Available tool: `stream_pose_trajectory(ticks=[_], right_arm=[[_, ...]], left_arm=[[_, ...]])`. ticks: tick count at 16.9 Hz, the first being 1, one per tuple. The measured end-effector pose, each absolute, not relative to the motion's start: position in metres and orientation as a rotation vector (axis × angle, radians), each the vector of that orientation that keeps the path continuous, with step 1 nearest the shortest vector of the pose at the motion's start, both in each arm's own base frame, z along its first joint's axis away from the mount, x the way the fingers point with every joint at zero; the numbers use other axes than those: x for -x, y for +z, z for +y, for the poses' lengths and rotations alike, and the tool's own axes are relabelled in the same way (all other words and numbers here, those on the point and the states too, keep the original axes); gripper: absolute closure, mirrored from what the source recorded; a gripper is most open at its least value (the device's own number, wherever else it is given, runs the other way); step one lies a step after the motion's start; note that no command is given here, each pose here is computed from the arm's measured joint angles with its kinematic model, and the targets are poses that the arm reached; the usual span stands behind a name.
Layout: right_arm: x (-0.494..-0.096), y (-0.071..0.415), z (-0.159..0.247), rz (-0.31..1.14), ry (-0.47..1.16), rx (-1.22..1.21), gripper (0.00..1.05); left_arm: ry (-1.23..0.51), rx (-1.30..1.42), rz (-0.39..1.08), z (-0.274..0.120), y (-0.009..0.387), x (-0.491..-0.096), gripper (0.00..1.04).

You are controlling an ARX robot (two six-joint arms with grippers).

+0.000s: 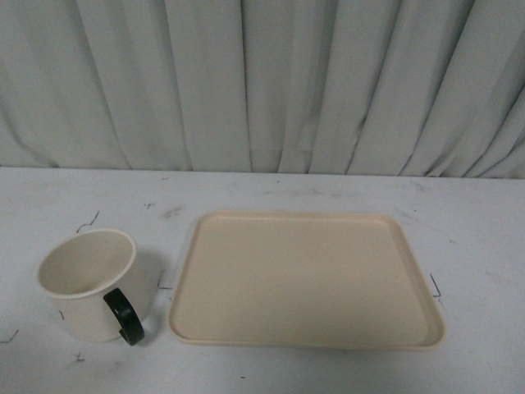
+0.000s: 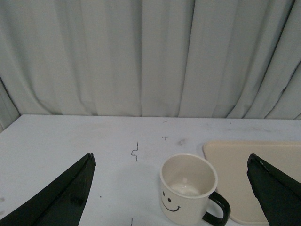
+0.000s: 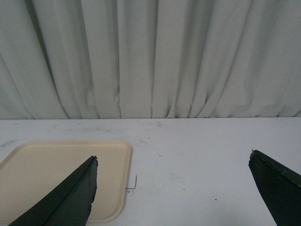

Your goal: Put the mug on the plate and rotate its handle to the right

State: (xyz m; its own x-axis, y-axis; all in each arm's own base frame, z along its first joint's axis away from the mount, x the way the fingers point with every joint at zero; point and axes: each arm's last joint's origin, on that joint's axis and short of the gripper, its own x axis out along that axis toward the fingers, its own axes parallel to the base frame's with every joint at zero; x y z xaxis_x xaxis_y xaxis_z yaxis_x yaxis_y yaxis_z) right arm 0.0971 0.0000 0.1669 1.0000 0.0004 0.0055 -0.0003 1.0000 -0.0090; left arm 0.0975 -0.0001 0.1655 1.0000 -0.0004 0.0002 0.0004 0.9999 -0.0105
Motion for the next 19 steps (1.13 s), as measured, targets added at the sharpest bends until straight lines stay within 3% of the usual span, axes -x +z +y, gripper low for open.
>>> stream_pose_trajectory(ticks=[19], right_arm=[[-0.0971,0.1669,0.0000,-0.006,0.000,0.009,0.06]], left_arm=[[0.000,0.010,0.000,-0.0001,0.1655,-0.0975,0.07]])
